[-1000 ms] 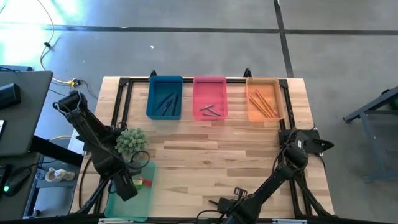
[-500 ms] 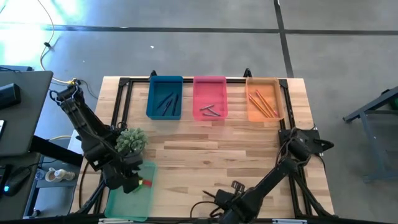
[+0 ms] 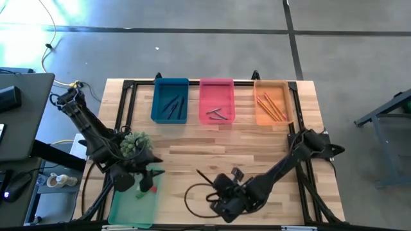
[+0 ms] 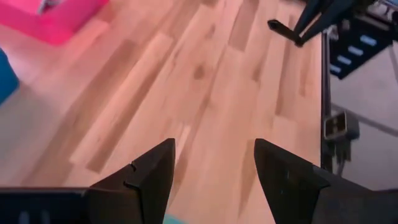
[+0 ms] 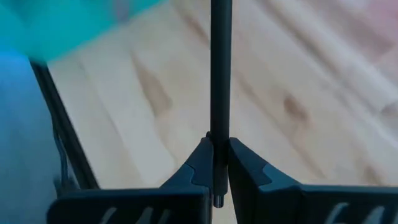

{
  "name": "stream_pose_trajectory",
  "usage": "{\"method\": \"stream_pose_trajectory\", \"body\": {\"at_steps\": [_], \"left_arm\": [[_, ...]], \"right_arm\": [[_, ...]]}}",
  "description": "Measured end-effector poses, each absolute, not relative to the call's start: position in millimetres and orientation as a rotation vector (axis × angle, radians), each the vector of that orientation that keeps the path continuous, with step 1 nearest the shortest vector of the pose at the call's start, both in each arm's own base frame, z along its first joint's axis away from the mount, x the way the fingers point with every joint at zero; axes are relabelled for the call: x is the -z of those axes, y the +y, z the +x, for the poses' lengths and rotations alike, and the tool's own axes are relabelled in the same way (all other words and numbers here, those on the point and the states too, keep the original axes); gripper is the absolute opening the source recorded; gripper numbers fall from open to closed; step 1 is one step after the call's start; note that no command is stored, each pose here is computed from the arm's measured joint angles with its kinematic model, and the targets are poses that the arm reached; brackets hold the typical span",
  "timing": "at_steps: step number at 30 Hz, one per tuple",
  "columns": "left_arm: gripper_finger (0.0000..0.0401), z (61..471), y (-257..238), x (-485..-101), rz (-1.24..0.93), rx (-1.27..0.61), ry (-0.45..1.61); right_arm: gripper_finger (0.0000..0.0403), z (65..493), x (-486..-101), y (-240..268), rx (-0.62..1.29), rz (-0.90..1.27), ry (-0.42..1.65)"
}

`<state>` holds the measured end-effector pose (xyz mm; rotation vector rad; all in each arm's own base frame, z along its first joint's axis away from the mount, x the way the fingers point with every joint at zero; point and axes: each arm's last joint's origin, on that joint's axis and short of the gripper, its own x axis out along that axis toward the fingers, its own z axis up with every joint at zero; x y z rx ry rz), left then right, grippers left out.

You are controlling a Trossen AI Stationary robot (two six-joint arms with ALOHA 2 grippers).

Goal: Sort crayons/erasers/pens/pencils in bins
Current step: Put the black pen into the blue bin

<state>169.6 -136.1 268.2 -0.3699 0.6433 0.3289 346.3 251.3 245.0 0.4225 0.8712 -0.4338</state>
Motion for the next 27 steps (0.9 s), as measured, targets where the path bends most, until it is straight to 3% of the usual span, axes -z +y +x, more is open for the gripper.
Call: {"method": "stream_pose_trajectory", "body": {"at_steps": [14, 27], "left_arm": [[0.0209, 203.7, -120.8, -288.0, -0.377, -0.362, 0.399], [0.0209, 231.4, -101.8, -311.8, -0.398, -0.268, 0.228]], "right_arm": [[0.0012, 368.0, -292.3, 210.1, 0.441, 0.341, 0.614], [0.0012, 386.4, -308.3, 192.5, 0.386, 0.234, 0.514]]}}
